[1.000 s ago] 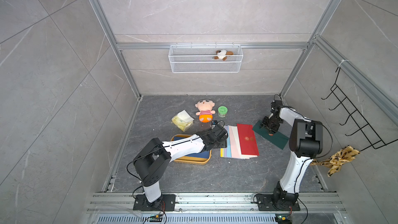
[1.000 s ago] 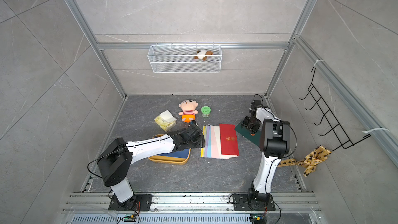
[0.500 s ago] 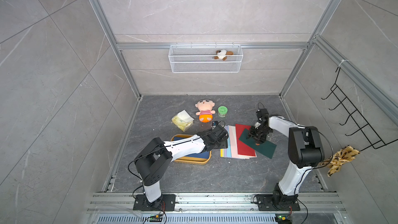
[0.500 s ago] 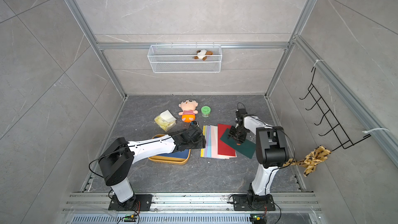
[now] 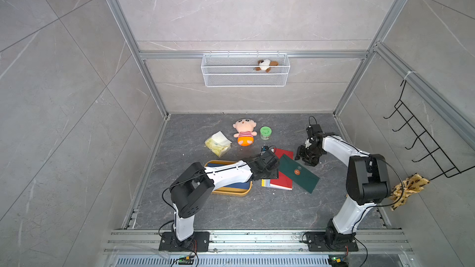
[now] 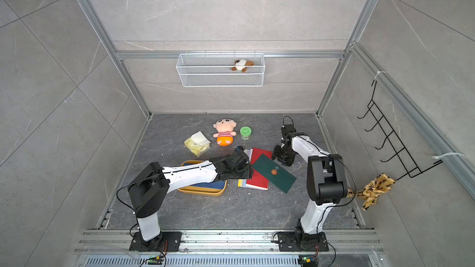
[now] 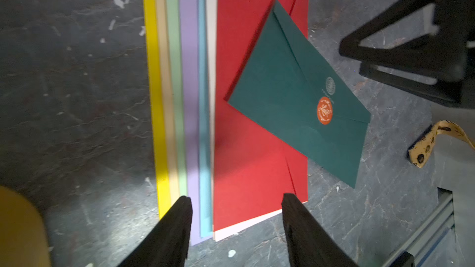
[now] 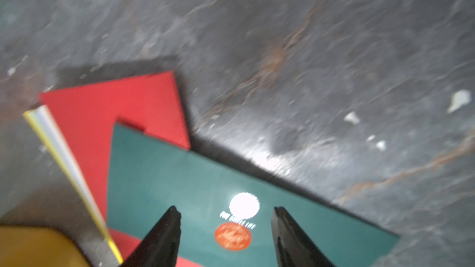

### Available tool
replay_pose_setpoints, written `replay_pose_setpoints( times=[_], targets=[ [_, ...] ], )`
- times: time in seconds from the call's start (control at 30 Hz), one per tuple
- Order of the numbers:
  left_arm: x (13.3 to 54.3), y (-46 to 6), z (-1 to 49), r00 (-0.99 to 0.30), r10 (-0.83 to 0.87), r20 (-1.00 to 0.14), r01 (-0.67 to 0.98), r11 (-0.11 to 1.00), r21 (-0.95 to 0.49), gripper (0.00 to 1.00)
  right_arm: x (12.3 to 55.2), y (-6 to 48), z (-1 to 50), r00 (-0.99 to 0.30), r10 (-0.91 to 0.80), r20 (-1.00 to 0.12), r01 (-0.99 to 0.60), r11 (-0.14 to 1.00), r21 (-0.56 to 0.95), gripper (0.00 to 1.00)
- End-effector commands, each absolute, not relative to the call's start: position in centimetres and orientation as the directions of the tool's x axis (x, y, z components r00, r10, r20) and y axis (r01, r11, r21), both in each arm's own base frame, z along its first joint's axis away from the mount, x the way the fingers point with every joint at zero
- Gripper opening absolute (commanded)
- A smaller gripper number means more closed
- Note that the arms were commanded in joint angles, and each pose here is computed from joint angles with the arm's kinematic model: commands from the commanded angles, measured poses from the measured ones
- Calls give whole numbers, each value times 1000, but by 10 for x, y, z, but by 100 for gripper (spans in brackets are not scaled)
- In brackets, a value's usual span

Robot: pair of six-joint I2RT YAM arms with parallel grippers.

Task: Put the sealed envelopes into the storage box
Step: Pick up the envelope from the center of the board.

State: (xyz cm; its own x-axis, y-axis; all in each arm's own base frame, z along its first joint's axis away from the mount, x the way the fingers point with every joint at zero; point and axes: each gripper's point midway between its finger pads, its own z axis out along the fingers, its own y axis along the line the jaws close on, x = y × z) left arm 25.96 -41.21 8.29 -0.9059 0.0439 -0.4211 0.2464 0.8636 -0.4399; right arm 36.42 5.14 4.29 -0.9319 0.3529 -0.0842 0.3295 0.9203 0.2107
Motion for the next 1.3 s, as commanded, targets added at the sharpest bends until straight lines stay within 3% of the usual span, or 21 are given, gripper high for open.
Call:
replay_pose_setpoints(
  times=[0.0,0.2,0.6,1.0,1.27],
  targets=[
    [250,-440,85,-915,64,-399,274,825,-495,58,358,41,18,-953,302,-32,295,945,138,61],
    [249,-463,69,-931,79,-357,276,793,-543,57,334,61,2,-950,309,44,310,920,239,60],
    [260,-479,44,-946,59,-320,239,794,-559,59,280,102,17,-946,304,111,322,841,434,59],
    [261,-461,46,-946,12,-324,202,805,-558,58,280,138,62,-954,297,33,237,685,689,59],
    [260,-453,49,-943,0,-332,195,809,-554,54,277,141,72,-956,292,-5,200,665,719,55]
  ],
)
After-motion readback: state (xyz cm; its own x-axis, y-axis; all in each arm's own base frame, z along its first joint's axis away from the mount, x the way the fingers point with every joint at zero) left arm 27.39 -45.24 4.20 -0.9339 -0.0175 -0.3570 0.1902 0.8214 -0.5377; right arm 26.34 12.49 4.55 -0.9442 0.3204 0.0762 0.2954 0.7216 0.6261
